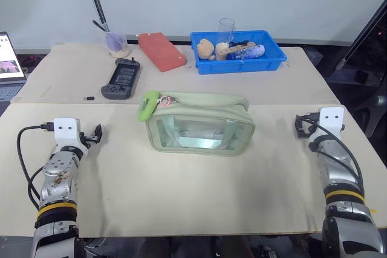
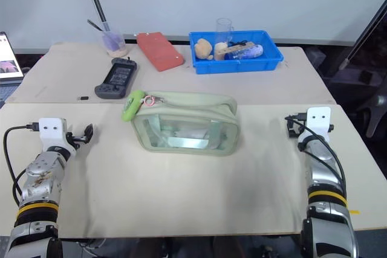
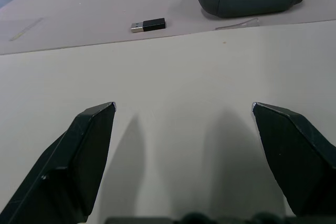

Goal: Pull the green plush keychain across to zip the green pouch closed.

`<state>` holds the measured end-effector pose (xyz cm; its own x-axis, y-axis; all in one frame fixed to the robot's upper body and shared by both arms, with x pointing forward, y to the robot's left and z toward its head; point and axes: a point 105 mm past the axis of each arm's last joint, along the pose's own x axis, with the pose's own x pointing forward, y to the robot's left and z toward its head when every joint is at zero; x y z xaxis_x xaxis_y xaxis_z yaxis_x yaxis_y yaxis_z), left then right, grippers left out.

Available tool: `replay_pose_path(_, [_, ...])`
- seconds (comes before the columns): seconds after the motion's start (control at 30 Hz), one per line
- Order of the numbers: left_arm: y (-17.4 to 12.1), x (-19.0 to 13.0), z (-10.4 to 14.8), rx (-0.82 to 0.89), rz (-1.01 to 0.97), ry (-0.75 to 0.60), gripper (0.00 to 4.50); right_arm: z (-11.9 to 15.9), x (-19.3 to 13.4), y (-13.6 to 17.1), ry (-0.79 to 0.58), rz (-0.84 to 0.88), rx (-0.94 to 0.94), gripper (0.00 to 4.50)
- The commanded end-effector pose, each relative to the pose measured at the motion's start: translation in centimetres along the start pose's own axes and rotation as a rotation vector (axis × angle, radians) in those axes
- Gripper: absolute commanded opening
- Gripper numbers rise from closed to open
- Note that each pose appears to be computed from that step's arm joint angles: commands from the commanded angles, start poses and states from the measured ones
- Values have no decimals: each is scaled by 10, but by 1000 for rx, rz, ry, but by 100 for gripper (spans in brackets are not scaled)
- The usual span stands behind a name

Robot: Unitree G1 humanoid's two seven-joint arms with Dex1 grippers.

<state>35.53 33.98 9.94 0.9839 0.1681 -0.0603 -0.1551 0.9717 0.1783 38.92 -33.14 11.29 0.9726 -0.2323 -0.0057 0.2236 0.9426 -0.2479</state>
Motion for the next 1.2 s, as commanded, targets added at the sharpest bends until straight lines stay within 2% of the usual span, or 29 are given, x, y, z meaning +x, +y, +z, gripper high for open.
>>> replay_pose_path(0.03, [10, -1, 14, 12, 26, -53, 443, 20, 3, -11, -64, -22, -11, 449])
replay_pose_path(0.2, [11, -3, 28, -6, -22, -91, 443, 31, 4, -12, -93, -1, -41, 449])
replay_pose_path(0.27, [10, -4, 45, -22, -82, -130, 443, 41, 4, -19, -112, 8, -65, 449])
replay_pose_path(0.3, [9, -5, 64, -22, -136, -173, 443, 50, 4, -21, -126, 45, -83, 449])
replay_pose_path(0.43, [-19, -23, 138, 52, -439, -295, 443, 93, -6, -12, -183, 326, -190, 449])
replay_pose_path(0.5, [-31, -31, 155, 78, -538, -305, 443, 107, -13, -5, -193, 433, -209, 449])
replay_pose_path(0.6, [-65, -59, 193, 126, -812, -325, 443, 145, -40, 21, -221, 704, -283, 449])
replay_pose_path(0.7, [-87, -78, 211, 169, -970, -318, 443, 167, -62, 43, -229, 865, -312, 449])
replay_pose_path(0.8, [-102, -88, 217, 216, -1062, -300, 443, 185, -86, 67, -240, 1017, -316, 449])
replay_pose_path(0.93, [-110, -94, 211, 249, -1130, -251, 443, 199, -105, 90, -276, 1113, -328, 449])
replay_pose_path(1.1, [-101, -86, 201, 209, -1087, -217, 443, 205, -123, 104, -292, 1200, -349, 449])
replay_pose_path(1.2, [-96, -90, 185, 215, -1095, -160, 443, 208, -134, 112, -300, 1241, -368, 449])
